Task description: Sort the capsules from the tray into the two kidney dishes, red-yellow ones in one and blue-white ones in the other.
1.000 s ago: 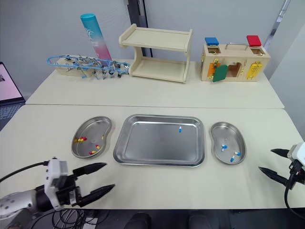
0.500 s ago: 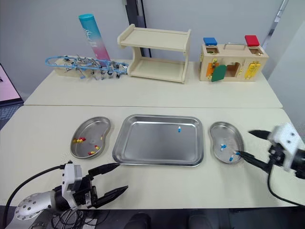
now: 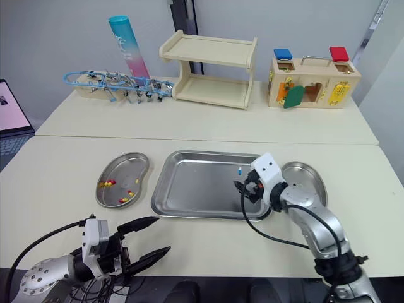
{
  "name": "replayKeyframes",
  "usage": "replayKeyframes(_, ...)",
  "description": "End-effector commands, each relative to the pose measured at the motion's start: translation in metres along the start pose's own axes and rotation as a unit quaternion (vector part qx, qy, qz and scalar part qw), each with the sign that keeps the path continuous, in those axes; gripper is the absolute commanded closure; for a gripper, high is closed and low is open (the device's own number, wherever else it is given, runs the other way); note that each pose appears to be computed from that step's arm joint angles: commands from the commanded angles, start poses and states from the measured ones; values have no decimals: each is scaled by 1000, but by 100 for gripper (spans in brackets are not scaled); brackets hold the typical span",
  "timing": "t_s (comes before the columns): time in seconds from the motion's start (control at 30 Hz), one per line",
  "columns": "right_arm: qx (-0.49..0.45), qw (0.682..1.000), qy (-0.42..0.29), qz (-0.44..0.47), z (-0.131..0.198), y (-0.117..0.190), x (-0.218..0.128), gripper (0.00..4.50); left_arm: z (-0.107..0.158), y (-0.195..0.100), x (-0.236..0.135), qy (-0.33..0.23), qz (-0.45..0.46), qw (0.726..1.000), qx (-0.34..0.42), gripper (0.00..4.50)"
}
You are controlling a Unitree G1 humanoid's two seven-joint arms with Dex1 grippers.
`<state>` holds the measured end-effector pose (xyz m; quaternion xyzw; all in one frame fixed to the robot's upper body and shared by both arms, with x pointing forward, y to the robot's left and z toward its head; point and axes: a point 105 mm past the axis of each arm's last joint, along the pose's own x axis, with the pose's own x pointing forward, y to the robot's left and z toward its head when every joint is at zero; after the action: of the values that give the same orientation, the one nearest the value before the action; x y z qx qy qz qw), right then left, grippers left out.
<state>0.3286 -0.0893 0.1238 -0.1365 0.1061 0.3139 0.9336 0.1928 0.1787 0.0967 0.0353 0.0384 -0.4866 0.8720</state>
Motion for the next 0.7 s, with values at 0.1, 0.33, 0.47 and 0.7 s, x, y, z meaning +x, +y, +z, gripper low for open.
replayKeyframes(0.1, -18, 999, 1, -51, 6, -3, 17, 166, 8, -2, 5, -15, -13, 1000, 18, 0)
replayKeyframes(0.33, 6, 996, 17, -89, 1, -5, 39, 166, 8, -3, 7, -18, -22, 999, 21, 0)
replayKeyframes(0.47, 18, 995, 16, -93, 1, -1, 49, 166, 7, -3, 7, -17, -24, 999, 24, 0)
replayKeyframes(0.7, 41, 992, 43, -109, -12, -5, 52, 210, 4, -3, 6, -14, -22, 999, 24, 0)
